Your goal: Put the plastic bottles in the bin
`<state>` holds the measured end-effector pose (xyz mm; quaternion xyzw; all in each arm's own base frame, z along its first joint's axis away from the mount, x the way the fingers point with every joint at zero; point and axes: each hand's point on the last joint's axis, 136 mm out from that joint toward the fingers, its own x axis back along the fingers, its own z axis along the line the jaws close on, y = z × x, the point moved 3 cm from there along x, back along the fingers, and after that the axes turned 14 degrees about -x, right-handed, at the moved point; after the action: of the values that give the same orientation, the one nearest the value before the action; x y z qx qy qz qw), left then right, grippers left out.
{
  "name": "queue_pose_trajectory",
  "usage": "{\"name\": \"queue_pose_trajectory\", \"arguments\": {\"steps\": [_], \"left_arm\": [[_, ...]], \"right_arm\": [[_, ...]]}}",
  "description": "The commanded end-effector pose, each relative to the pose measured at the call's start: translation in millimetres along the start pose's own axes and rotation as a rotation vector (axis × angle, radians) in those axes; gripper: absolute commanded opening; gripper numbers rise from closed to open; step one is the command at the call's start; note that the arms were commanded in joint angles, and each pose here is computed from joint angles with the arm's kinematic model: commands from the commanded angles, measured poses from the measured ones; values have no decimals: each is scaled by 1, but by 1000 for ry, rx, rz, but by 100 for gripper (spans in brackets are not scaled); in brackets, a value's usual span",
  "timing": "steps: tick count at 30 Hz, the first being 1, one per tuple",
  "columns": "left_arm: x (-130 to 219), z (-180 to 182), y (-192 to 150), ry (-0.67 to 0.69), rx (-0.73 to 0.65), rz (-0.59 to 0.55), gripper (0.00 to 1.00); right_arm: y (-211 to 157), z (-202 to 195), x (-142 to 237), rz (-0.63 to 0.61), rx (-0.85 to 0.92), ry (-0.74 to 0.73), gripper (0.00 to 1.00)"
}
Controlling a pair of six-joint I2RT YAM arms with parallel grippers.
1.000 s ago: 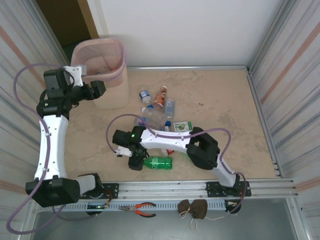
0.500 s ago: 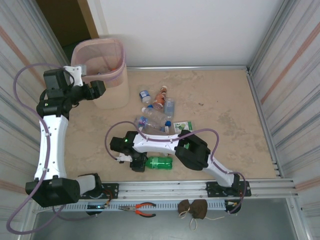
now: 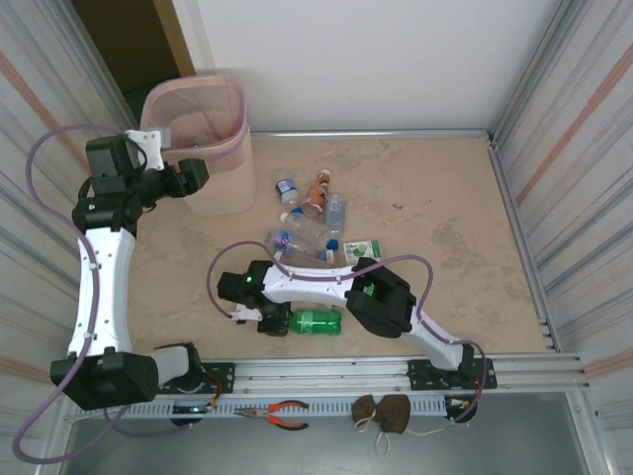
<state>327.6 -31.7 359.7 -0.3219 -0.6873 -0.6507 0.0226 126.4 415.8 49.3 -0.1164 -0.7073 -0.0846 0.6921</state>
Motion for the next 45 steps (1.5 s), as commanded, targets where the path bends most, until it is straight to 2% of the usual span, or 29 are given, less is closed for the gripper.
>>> {"name": "queue_pose_trajectory", "arguments": {"steps": [1,13,19,25,33,45], "left_arm": [[15,-10,14,-25,-26,-73,72],[17,-23,26,-120,-51,-169,72],[18,-35,34,-207,-87,-219,71],[18,-60,40,-283,-183,-264,74],[9,-123,44,-461,-359,-287,78],[-8,-216,33,-697,-483,-293,87]], "right_arm": [[5,5,31,-69,-14,44,19],[19,-13,138,-457,-178,280,20],[8,-51,193,-711,-310,374,19],[-25,-99,249,-1014,-455,419,17],[-88,-157,302,-1332,-677,305,12],[-154,-190,350,-1653,-940,116,7]]}}
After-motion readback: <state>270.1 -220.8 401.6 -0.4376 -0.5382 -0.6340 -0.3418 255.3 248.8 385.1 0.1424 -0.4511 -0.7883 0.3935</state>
